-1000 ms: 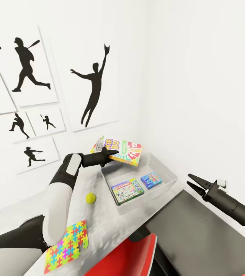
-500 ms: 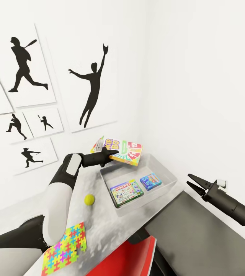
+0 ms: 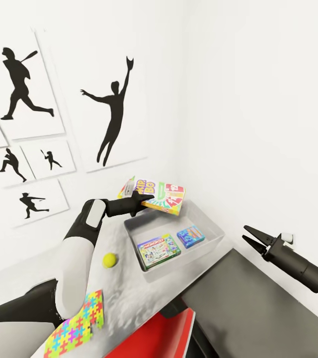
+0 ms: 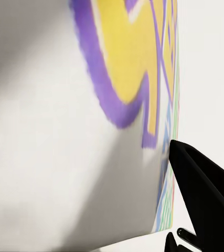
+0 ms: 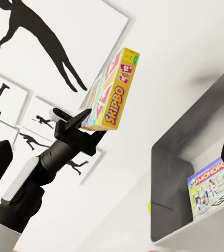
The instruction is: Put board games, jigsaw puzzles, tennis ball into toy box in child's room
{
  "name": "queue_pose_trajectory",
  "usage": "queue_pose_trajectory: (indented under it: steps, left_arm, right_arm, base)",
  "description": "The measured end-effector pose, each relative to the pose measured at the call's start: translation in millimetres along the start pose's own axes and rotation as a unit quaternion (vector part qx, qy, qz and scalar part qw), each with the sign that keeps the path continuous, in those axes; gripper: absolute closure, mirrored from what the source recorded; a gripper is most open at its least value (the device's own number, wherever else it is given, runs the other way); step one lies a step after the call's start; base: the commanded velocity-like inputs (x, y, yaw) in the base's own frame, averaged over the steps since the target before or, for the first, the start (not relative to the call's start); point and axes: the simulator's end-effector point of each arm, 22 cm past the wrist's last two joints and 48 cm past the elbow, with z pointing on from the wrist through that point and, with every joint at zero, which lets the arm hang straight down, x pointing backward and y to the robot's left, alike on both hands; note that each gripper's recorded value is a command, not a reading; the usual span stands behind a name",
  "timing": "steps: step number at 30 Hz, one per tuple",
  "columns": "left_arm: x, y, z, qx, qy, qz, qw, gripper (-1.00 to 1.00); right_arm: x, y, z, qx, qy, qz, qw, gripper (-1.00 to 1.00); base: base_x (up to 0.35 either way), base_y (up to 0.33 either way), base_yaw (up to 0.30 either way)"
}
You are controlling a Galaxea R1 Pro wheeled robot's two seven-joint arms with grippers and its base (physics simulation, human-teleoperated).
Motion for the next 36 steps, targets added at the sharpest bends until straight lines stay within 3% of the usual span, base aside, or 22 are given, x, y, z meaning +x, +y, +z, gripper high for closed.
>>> queue_pose_trajectory:
  steps: [17,22,28,36]
  left_arm:
    - [0,0,0.0,0.0,0.0,-0.001,1.0,1.0]
    - [12,-4,6.7,0.015,0.017,-0.007,0.9997,1.0]
    - [16,-8,8.8,0.04,0.019,-0.032,0.9985,1.0]
    - [22,-7,12.3,0.051,0.025,-0.051,0.9971,1.0]
  right_arm:
    - [0,0,0.2,-0.001,-0.001,-0.001,1.0,-1.0]
    - [0,-3,-0.4,0.001,-0.001,0.005,1.0,-1.0]
    - [1,-3,-0.1,0.001,0.0,0.006,1.0,-1.0]
    - [1,-3,-0.3,0.003,0.001,0.007,1.0,-1.0]
  base:
    - [0.022,-0.015,0.0]
    - [0.0,0.0,0.0]
    - [0.0,0.0,0.0]
    - [0.0,0.0,0.0]
